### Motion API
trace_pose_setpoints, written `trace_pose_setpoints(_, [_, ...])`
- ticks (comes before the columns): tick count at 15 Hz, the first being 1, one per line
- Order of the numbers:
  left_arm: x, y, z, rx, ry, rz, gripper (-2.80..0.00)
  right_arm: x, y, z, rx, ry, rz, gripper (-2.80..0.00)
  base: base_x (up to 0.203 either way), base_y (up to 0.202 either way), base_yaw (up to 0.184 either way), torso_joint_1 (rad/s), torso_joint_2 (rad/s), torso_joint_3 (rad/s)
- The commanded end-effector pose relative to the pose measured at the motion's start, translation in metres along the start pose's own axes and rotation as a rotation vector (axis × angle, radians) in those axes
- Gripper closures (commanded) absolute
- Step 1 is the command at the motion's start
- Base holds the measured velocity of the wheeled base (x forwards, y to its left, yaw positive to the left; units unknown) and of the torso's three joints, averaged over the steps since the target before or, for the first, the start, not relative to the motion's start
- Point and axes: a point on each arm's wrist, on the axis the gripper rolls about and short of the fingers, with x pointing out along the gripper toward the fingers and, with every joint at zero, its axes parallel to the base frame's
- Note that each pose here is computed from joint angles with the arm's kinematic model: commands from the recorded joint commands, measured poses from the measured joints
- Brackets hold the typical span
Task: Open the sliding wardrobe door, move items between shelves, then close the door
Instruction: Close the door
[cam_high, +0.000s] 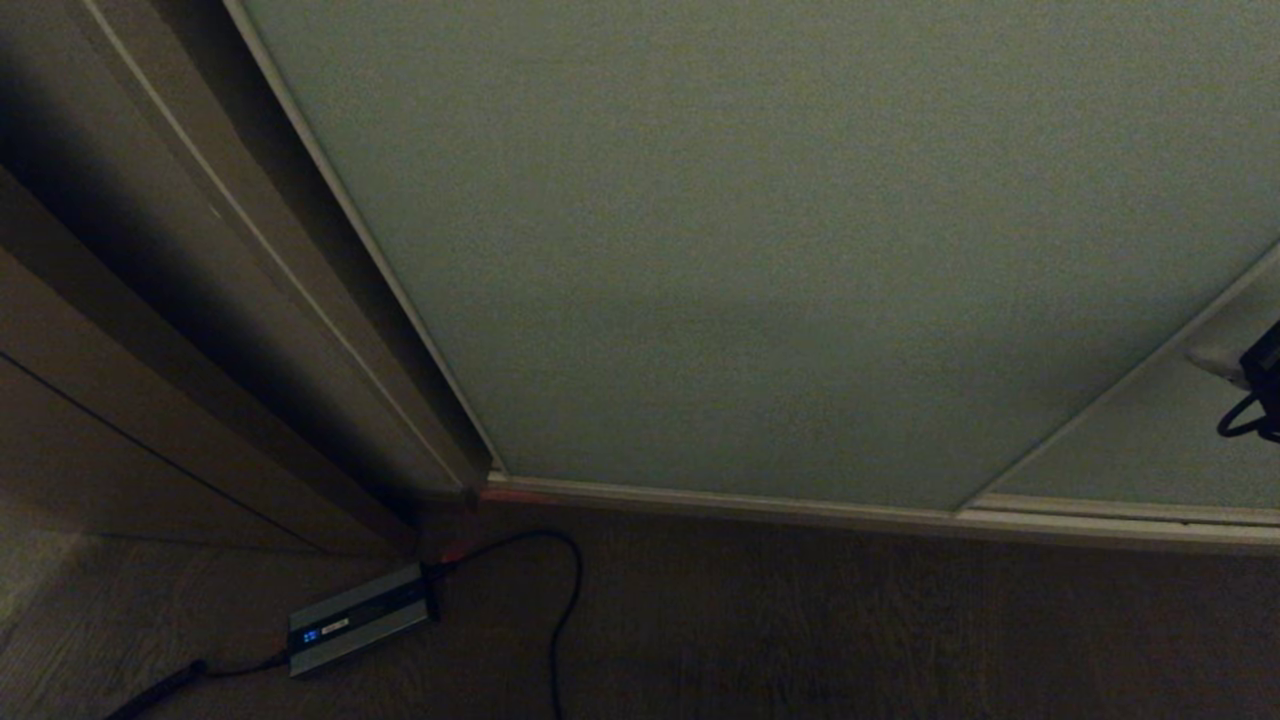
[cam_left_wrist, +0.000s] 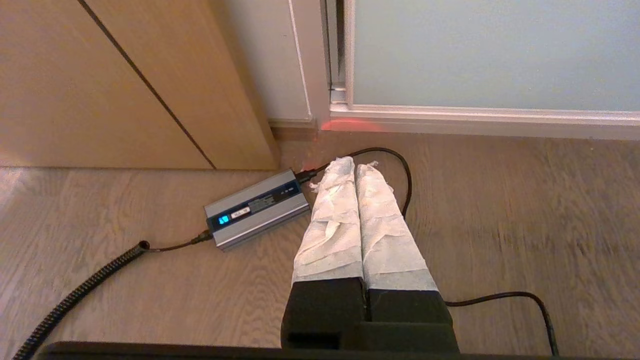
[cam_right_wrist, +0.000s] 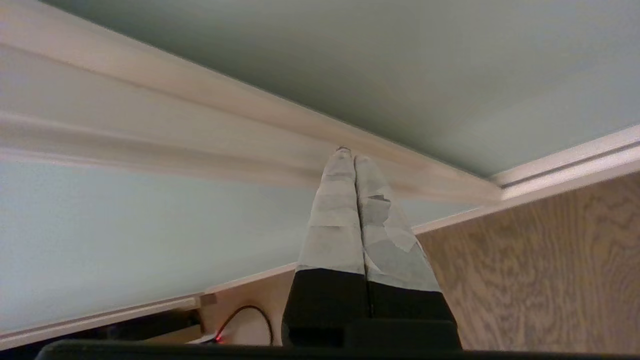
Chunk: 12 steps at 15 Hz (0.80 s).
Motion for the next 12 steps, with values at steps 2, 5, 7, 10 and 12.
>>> trace_pose_setpoints(2, [0.000,0.000,0.000,0.000,0.002,0.000,0.00,-0.013,0.004,-0.003,-0.060,-0.007,-0.019,0.00,0.000,0.000,0.000,0.000,0.00,0.000])
trace_pose_setpoints(5, [0.000,0.000,0.000,0.000,0.002,0.000,0.00,-0.038,0.011,-0.013,-0.280,-0.040,-0.124,0.00,0.000,0.000,0.000,0.000,0.00,0.000])
trace_pose_setpoints(7, [0.000,0.000,0.000,0.000,0.002,0.000,0.00,-0.059,0.020,-0.025,-0.418,-0.062,-0.224,0.00,0.000,0.000,0.000,0.000,0.00,0.000])
trace_pose_setpoints(10, [0.000,0.000,0.000,0.000,0.002,0.000,0.00,-0.094,0.030,-0.064,-0.557,-0.029,-0.266,0.00,0.000,0.000,0.000,0.000,0.00,0.000])
trace_pose_setpoints(12, [0.000,0.000,0.000,0.000,0.002,0.000,0.00,-0.112,0.043,-0.085,-0.653,-0.060,-0.226,0.00,0.000,0.000,0.000,0.000,0.00,0.000])
